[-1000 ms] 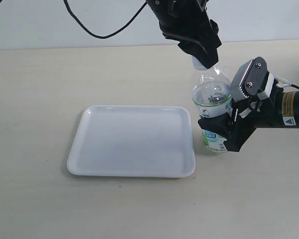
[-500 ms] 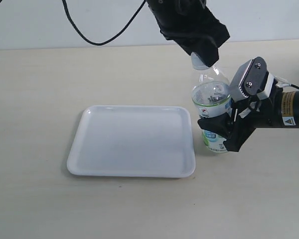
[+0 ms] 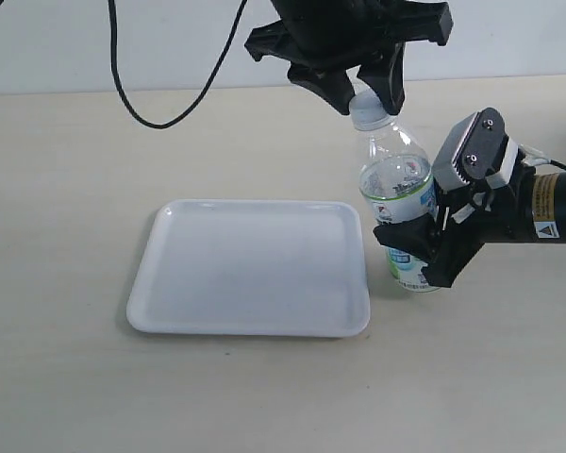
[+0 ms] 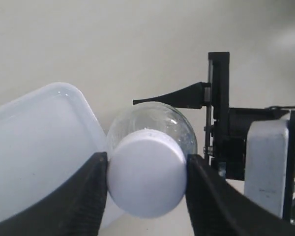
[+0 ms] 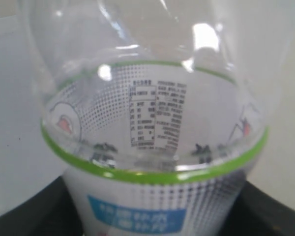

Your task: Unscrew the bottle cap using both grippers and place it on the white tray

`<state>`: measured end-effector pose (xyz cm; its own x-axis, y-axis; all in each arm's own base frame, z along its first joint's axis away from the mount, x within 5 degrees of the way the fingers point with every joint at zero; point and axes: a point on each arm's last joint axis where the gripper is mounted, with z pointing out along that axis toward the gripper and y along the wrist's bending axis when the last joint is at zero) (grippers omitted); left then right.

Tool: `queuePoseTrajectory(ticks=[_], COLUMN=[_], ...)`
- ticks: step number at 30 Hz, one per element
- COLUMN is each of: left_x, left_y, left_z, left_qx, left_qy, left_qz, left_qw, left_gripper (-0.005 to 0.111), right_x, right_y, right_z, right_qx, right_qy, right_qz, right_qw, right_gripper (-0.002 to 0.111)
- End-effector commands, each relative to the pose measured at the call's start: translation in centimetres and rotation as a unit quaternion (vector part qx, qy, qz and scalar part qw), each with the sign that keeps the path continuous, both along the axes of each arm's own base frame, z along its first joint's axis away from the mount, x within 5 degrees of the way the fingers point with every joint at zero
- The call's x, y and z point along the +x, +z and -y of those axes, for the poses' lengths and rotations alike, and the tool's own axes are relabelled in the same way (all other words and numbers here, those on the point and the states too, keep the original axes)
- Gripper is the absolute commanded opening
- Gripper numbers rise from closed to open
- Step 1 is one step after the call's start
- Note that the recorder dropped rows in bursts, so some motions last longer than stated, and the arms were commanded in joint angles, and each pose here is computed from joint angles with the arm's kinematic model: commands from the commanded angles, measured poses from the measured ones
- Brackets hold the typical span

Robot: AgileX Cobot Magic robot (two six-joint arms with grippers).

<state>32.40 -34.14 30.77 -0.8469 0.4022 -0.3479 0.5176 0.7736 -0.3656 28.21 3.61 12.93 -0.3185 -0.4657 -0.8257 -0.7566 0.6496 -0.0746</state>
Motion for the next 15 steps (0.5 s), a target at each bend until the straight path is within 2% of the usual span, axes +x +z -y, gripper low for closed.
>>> queuePoseTrajectory(ticks=[1,9,15], left_x=[-0.11,-0.49,-0.46], left_y=[0.40,0.43,0.13], left_z=[-0.14,0.22,0.37], left_qx=[-0.014,-0.032,-0.045], left_qy=[0.071,0.162,0.262], left_qz=[-0.039,-0.100,-0.165], left_qw=[0.997,0.981,0.950], left_gripper=[0.000,0.000,0.000], right_x=[0.00,0.00,0.00], right_y=[0.05,0.07,0.07], right_z=[0.06,0.04,0.04], right_qx=[-0.005,-0.004,-0.004], right_qy=[0.000,0.000,0.000], right_qz=[0.001,0.001,0.001], right_qw=[1.000,1.000,1.000], right_gripper=[0.000,0.000,0.000])
